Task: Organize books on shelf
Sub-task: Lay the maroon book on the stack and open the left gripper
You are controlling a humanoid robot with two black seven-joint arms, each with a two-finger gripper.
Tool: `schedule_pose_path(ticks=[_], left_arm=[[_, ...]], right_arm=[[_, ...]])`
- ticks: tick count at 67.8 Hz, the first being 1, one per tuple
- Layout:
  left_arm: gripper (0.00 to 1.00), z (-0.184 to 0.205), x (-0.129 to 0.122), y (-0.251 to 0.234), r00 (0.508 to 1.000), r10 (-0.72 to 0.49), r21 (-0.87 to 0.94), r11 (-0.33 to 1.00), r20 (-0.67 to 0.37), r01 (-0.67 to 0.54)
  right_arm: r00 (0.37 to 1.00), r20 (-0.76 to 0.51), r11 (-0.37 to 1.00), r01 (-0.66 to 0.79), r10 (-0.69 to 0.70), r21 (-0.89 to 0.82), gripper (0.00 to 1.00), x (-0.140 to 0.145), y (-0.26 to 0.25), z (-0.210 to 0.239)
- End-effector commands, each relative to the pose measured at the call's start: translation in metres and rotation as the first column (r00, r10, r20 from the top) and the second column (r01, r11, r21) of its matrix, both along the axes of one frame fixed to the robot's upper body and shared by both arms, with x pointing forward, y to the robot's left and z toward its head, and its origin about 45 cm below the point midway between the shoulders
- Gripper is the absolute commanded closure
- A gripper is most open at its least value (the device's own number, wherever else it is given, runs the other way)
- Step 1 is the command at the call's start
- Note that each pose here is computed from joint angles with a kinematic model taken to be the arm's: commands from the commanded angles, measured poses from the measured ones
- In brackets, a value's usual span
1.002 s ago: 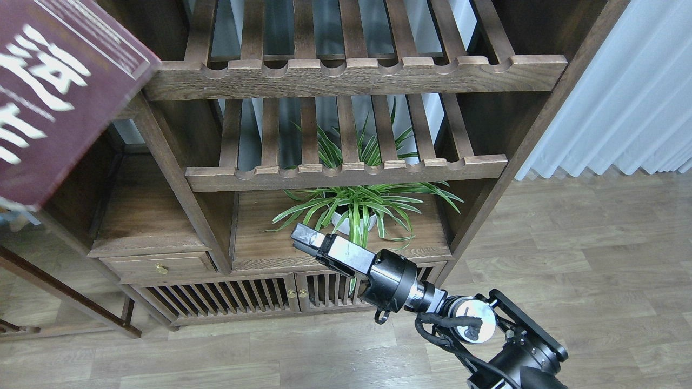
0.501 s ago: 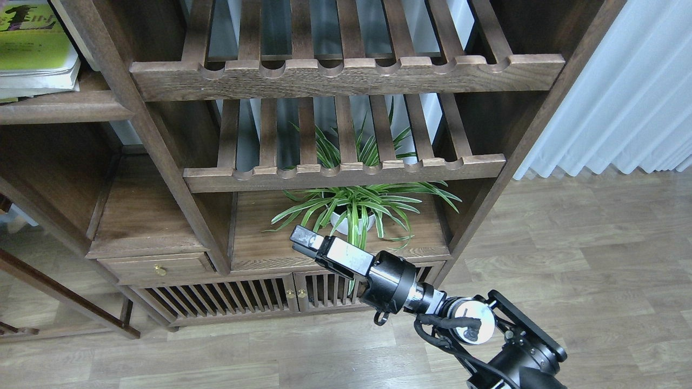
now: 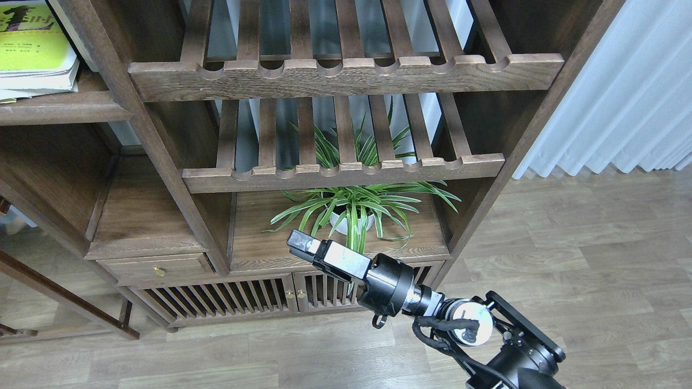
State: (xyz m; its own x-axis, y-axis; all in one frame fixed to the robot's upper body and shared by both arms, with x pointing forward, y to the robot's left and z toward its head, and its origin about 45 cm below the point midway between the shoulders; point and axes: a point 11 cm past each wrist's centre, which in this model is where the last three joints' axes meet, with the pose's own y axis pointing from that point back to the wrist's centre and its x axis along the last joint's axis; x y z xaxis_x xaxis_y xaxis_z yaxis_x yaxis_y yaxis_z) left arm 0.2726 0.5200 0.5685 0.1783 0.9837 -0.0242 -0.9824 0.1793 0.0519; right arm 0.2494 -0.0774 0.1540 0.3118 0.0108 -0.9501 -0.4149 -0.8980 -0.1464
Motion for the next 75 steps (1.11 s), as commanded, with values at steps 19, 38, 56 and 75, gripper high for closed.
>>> schedule_pose_path(ticks=[19,38,56,75], left_arm=[[1.00,-0.019,0.044,-0.009,0.994,-0.090,-0.087,0.993,-0.063,0.085],[1.00,-0.025,0.071,-0.017,0.989,-0.134,-0.148,0.981,-0.069,0.122],[1.00,-0.033,0.092,-0.015,0.990,-0.132,-0.206,0.971,-0.054,0.118],[1.00,-0.040,0.114,-0.007,0.994,-0.103,-0.278,0.956,-0.027,0.092]], right_arm=[[1.000,0.000,1.000,0.005,-0.005,0.000,0.01,0.001,-0.001,0.000],[1.000,0.000,1.000,0.014,-0.014,0.003,0.01,0.003,-0.003,0.001],[1.000,-0.004,1.000,0.018,-0.018,0.000,0.01,0.003,-0.004,-0.001],[1.000,-0.013,1.000,0.017,-0.017,0.000,0.01,0.000,-0.004,-0.003]])
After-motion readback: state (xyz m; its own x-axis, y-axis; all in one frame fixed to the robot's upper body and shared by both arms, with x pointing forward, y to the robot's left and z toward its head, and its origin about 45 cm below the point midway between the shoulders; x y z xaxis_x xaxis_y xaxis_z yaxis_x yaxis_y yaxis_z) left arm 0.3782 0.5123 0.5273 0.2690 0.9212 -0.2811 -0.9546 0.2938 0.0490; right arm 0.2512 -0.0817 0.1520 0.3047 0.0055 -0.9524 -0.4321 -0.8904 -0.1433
